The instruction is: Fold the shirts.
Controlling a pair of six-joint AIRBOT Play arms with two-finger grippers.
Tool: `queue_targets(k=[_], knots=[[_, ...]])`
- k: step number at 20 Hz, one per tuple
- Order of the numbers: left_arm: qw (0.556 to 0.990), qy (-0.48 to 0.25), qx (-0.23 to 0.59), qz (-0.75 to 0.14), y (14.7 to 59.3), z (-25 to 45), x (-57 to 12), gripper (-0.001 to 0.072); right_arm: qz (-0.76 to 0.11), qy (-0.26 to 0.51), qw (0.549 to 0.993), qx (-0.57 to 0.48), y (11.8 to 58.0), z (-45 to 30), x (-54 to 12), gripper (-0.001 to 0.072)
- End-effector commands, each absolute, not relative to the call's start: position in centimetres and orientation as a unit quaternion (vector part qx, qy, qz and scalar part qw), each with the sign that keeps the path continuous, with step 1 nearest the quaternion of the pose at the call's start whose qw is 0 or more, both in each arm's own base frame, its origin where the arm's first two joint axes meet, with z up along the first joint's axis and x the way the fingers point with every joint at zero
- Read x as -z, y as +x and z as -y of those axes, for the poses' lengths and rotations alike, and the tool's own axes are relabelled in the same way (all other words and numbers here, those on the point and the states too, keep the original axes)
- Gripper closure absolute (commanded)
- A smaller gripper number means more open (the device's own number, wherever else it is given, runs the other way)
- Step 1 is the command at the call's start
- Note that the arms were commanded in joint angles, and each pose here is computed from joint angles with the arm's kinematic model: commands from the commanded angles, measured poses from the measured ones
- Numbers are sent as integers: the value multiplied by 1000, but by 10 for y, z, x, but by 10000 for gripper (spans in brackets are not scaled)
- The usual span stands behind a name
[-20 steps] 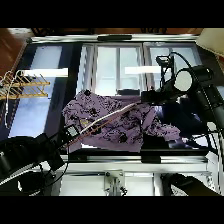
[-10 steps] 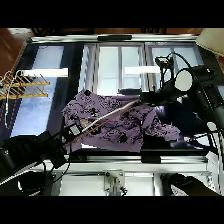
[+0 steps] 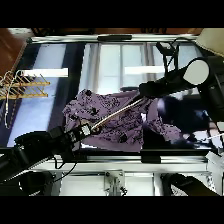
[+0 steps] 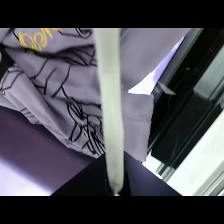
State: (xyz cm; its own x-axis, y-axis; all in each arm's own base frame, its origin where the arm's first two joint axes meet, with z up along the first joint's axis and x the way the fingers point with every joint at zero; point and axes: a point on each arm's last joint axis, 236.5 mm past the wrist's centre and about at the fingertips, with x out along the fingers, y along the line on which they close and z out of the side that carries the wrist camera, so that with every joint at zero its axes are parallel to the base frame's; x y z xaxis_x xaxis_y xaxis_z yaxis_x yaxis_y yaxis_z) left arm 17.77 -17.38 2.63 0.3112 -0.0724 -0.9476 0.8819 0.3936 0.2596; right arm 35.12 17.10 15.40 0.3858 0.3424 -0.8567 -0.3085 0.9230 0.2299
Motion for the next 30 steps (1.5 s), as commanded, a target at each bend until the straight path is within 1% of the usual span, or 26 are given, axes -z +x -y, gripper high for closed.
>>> queue_targets(k=[1,5,8,11,13,16,19,20,25,28,30], knots=[[702,416,380,-436,183,199,-29,651,-486,10,834,-260,335,-189,-190,631],[691,399,429,-423,176,228,-22,651,-473,8,830,-296,309,-194,-212,632],[680,411,457,-400,182,250,-24,651,-475,11,825,-306,299,-196,-216,631],[717,382,455,-364,210,282,-45,651,-485,26,809,-331,286,-207,-218,631],[721,374,438,-385,227,278,-38,651,-485,33,804,-342,283,-212,-221,631],[716,359,402,-444,244,248,-15,651,-485,30,806,-338,284,-210,-220,631],[732,309,384,-470,255,233,-14,651,-483,25,812,-328,288,-205,-219,631],[730,307,393,-468,253,236,-15,651,-478,26,815,-327,291,-206,-220,631],[677,363,470,-435,207,280,-7,651,-434,60,838,-325,311,-215,-237,631],[679,334,454,-471,192,284,6,651,-436,61,838,-322,309,-214,-238,631],[674,330,442,-492,188,274,19,651,-432,60,844,-311,310,-209,-240,631]])
